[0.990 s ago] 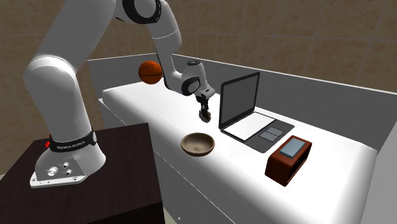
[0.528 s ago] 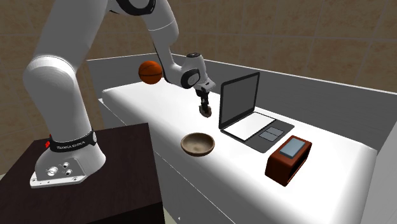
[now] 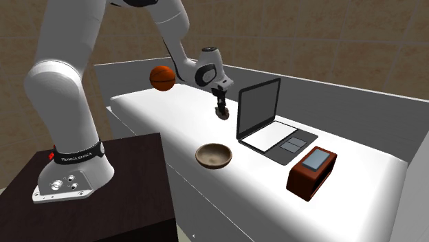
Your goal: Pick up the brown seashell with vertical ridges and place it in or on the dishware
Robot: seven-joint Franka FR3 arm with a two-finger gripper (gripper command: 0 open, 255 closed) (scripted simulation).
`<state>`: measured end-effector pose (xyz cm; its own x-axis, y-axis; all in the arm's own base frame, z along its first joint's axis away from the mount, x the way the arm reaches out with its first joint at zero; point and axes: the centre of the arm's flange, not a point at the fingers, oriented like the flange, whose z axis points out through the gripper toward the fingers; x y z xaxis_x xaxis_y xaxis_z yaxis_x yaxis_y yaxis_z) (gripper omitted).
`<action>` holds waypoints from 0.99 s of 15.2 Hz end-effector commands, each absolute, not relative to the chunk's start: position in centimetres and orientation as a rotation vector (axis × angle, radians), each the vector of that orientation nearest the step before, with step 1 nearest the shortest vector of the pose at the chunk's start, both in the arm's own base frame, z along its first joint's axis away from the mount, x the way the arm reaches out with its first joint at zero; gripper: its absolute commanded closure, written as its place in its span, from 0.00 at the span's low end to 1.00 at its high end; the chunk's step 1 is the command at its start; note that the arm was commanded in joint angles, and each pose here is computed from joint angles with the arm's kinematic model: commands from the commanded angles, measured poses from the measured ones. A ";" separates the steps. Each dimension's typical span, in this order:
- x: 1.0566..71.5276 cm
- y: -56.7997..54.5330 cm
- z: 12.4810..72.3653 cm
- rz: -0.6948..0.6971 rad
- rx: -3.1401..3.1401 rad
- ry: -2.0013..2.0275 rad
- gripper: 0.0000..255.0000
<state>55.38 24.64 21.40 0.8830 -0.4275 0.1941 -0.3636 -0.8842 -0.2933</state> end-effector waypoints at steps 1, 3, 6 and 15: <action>55.3 24.7 22.5 -0.372 -2.803 0.599 1.00; 55.3 24.7 23.4 -0.372 -2.803 0.599 1.00; 53.4 21.2 23.6 -0.372 -2.803 0.599 1.00; 47.9 10.7 24.2 -0.372 -2.803 0.599 1.00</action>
<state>48.60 11.84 24.01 0.8825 -0.4294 0.1920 -0.3654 -0.8828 -0.2951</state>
